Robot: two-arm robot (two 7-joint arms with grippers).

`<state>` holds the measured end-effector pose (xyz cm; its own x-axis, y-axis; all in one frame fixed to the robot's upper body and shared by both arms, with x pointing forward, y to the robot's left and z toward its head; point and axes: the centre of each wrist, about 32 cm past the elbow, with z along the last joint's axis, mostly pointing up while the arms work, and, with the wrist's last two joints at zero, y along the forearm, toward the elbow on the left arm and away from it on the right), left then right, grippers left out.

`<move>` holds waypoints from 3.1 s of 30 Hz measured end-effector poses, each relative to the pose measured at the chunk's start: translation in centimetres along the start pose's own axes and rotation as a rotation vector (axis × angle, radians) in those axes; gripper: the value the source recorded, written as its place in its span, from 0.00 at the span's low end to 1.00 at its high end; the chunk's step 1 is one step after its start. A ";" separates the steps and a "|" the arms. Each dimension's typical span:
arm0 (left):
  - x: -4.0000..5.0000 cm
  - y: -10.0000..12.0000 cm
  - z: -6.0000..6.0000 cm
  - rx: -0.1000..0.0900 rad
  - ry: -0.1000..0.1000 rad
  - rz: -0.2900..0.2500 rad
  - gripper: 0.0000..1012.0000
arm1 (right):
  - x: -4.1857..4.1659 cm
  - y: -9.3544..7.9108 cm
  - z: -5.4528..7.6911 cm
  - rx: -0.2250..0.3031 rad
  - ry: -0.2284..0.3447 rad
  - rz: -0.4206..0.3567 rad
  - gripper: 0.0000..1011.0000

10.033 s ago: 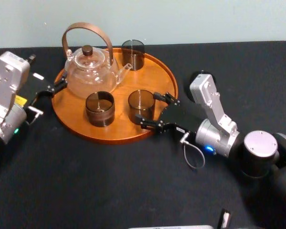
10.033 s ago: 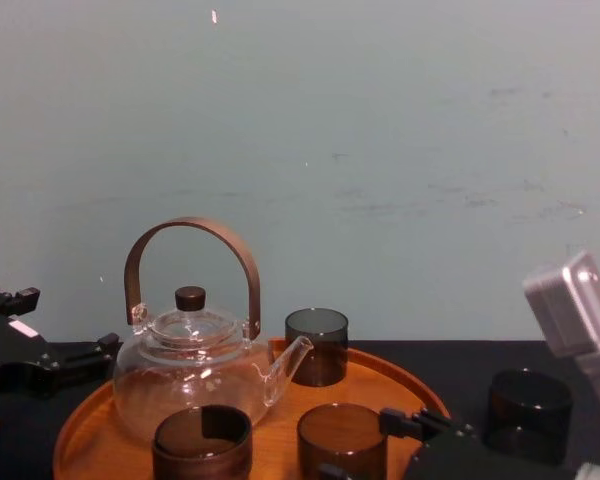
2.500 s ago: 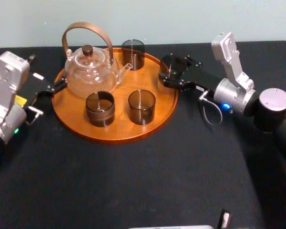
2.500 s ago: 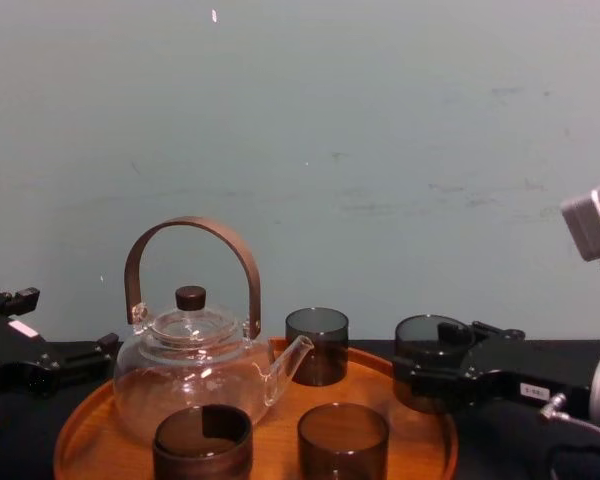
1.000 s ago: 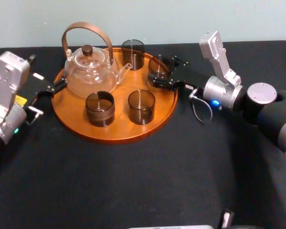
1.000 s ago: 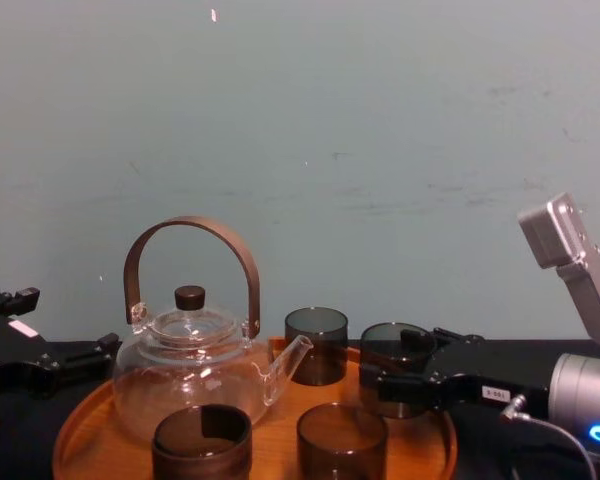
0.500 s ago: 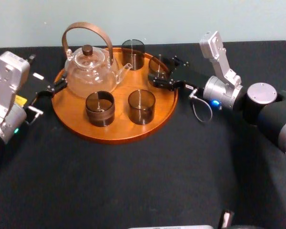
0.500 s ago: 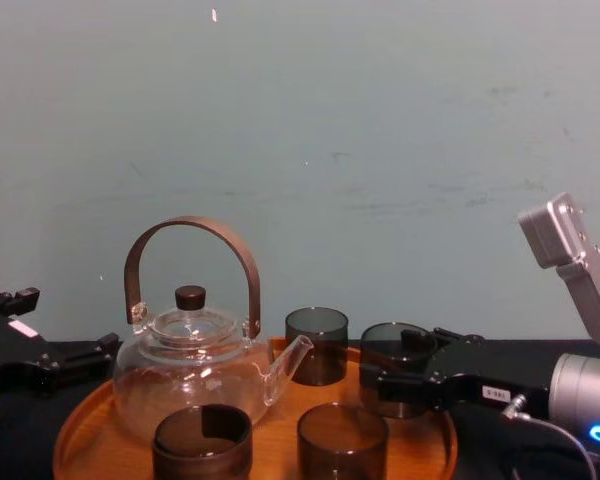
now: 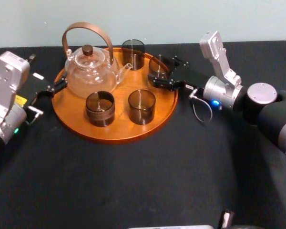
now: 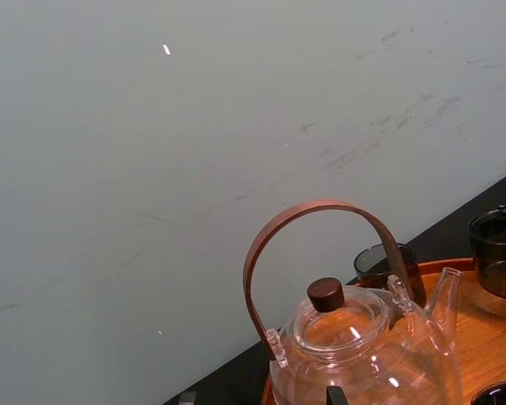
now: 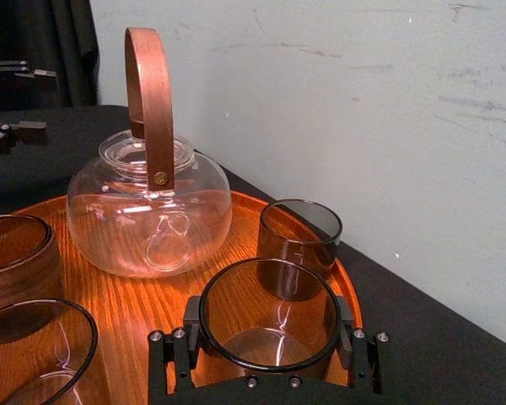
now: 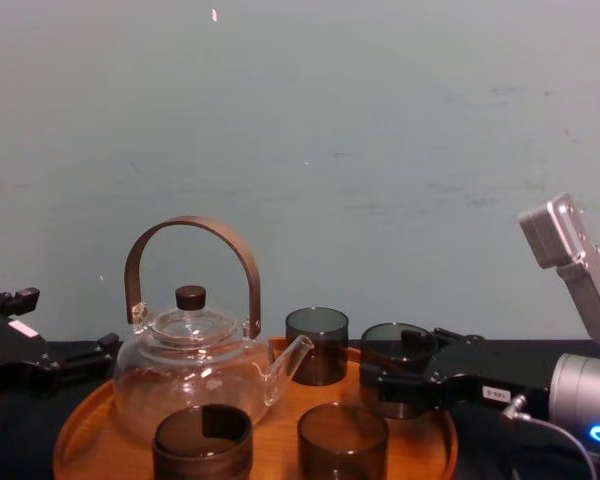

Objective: Pick up the glass from the table and place it on the tray.

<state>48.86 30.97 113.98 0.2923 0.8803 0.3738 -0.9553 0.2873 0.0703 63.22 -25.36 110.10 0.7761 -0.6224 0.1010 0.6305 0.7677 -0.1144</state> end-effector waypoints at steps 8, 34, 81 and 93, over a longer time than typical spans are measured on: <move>0.00 0.0 0.0 0.000 0.000 0.000 0.99 | 0.00 0.0 0.0 0.001 0.000 0.000 0.99; 0.00 0.0 0.0 0.000 0.000 0.000 0.99 | -0.74 -1.7 0.8 0.029 -0.009 0.001 0.99; 0.00 0.0 0.0 0.000 0.000 0.000 0.99 | -4.52 -11.7 2.0 0.102 -0.036 -0.211 0.99; 0.00 0.0 0.0 0.000 0.000 0.000 0.99 | -4.99 -13.8 1.0 0.091 -0.031 -0.308 0.99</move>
<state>48.86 30.97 113.98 0.2923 0.8803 0.3737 -0.9553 0.2873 0.0703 50.65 -32.67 112.14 0.5475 -0.8237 0.1475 0.8315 0.5553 0.0150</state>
